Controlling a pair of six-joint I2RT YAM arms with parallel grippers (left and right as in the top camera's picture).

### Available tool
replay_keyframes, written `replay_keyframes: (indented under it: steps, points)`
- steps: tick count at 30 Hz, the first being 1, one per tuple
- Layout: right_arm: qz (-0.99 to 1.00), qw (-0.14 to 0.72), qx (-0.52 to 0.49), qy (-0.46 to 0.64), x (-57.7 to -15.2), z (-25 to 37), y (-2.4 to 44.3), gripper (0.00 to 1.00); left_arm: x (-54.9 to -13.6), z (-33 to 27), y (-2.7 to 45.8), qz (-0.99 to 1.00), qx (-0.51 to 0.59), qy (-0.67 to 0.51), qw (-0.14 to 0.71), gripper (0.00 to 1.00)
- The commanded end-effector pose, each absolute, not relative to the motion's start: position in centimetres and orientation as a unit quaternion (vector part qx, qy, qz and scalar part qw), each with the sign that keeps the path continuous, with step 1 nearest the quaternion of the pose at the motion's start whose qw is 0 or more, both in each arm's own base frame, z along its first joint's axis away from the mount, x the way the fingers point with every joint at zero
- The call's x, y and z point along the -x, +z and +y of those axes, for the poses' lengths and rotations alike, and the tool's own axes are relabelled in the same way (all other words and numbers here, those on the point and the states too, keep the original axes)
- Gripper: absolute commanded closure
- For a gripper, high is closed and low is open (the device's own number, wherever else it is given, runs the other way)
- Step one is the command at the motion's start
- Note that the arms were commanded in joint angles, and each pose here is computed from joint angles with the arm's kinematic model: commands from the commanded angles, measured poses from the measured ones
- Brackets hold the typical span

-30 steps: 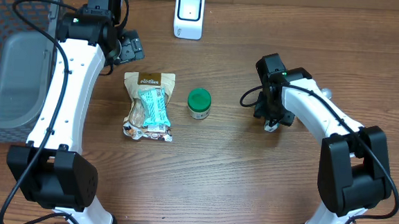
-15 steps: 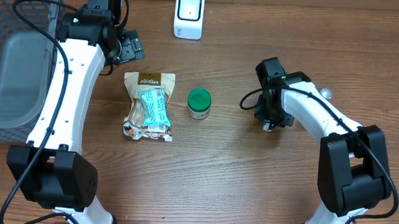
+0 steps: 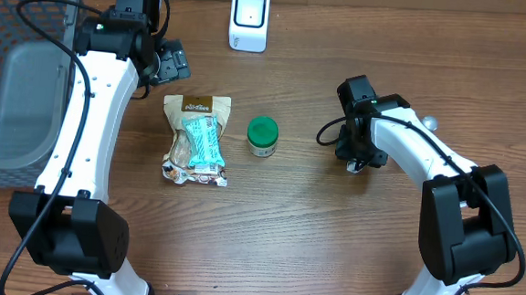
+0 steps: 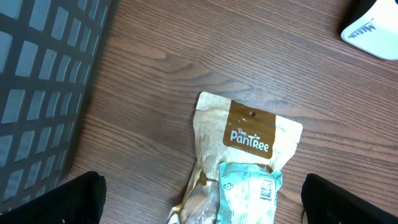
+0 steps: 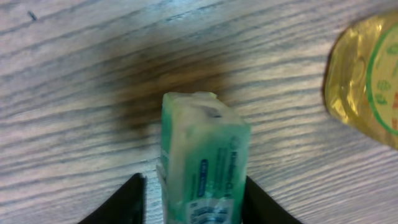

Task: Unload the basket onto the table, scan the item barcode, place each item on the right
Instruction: 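Lower the tissue pack to the table beside the yellow bottle, then open the right gripper and raise it off the tissue pack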

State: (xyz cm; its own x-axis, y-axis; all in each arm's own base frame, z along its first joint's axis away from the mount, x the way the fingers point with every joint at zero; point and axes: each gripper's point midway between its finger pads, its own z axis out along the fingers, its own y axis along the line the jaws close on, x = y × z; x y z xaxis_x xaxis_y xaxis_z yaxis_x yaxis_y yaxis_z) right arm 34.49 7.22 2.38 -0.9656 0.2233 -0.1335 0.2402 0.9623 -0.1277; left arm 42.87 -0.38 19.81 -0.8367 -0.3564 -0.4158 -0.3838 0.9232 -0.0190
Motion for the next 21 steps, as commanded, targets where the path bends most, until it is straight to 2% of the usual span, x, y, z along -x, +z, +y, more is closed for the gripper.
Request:
replay_keyframes:
  steps: [1,5,10,15,19,21]
  points:
    - [0.989,0.074,-0.113,-0.062,-35.1,7.3,3.4,0.67,-43.0,-0.4,20.8,0.956,0.188,0.03,0.223,0.0]
    - [0.992,0.065,-0.107,-0.028,-35.0,8.5,3.2,0.7,-43.0,-0.4,20.8,0.956,0.188,0.03,0.223,0.0]
    - [0.997,0.056,-0.043,0.019,-34.9,10.7,3.2,0.71,-43.0,-0.4,20.8,0.956,0.188,0.03,0.223,0.0]
    - [0.998,0.061,0.004,0.015,-34.8,11.7,3.2,0.71,-43.0,-0.4,20.8,0.956,0.188,0.03,0.223,0.01]
    - [0.998,0.067,0.007,0.003,-34.9,11.5,3.2,0.65,-43.0,-0.4,20.8,0.956,0.188,0.03,0.223,0.0]
    - [0.998,0.068,0.007,0.003,-34.9,11.5,3.2,0.55,-43.0,-0.4,20.8,0.956,0.188,0.03,0.223,0.01]
